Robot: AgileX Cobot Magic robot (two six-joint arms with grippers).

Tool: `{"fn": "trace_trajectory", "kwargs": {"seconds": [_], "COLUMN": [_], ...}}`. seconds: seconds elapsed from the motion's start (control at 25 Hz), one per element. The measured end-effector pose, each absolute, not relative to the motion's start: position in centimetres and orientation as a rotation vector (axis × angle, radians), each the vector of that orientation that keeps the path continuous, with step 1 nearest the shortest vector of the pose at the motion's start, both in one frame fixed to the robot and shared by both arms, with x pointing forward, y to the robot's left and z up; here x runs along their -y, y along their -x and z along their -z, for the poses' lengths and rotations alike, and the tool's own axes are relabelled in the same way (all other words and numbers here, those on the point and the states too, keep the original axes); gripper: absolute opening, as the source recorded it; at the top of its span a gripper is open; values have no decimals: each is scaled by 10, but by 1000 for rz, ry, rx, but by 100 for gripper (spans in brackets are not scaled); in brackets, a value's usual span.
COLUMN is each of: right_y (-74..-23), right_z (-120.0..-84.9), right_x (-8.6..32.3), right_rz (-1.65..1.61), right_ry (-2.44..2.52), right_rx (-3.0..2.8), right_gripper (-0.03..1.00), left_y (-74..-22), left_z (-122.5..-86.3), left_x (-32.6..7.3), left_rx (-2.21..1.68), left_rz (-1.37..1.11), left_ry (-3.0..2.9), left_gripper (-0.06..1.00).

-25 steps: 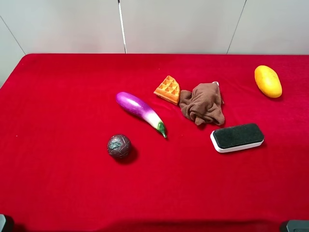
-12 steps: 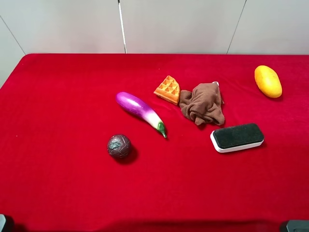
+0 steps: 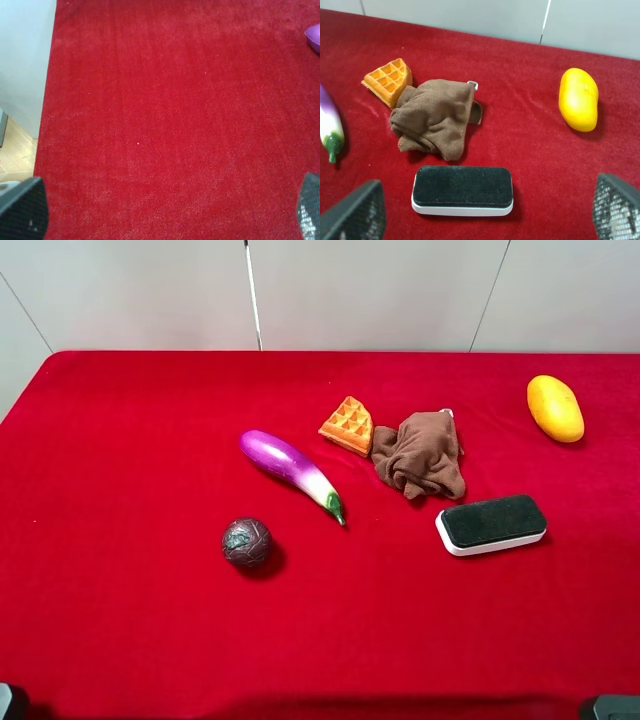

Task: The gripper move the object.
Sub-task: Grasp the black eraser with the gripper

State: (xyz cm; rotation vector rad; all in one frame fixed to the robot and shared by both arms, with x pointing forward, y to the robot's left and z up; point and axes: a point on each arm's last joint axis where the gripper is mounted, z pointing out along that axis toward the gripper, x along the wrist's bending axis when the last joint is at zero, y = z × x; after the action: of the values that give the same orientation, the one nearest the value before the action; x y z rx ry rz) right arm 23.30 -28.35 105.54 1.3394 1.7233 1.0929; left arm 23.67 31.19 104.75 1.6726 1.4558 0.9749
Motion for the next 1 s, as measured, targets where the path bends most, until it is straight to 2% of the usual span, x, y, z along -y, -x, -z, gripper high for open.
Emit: {"fn": "trace_trajectory", "kwargs": {"seconds": [1.0], "right_y": [-233], "right_z": [-1055], "right_x": [284], "right_rz": [-1093], "right_ry": [-1339], "right_rx": [-1723], "right_gripper": [63], "left_y": [-238], "left_z": [-1054], "left_x": [-307], "left_rx": [-1418], "left_rz": [-926], "left_ry": [-1636], "left_gripper": [99]}}
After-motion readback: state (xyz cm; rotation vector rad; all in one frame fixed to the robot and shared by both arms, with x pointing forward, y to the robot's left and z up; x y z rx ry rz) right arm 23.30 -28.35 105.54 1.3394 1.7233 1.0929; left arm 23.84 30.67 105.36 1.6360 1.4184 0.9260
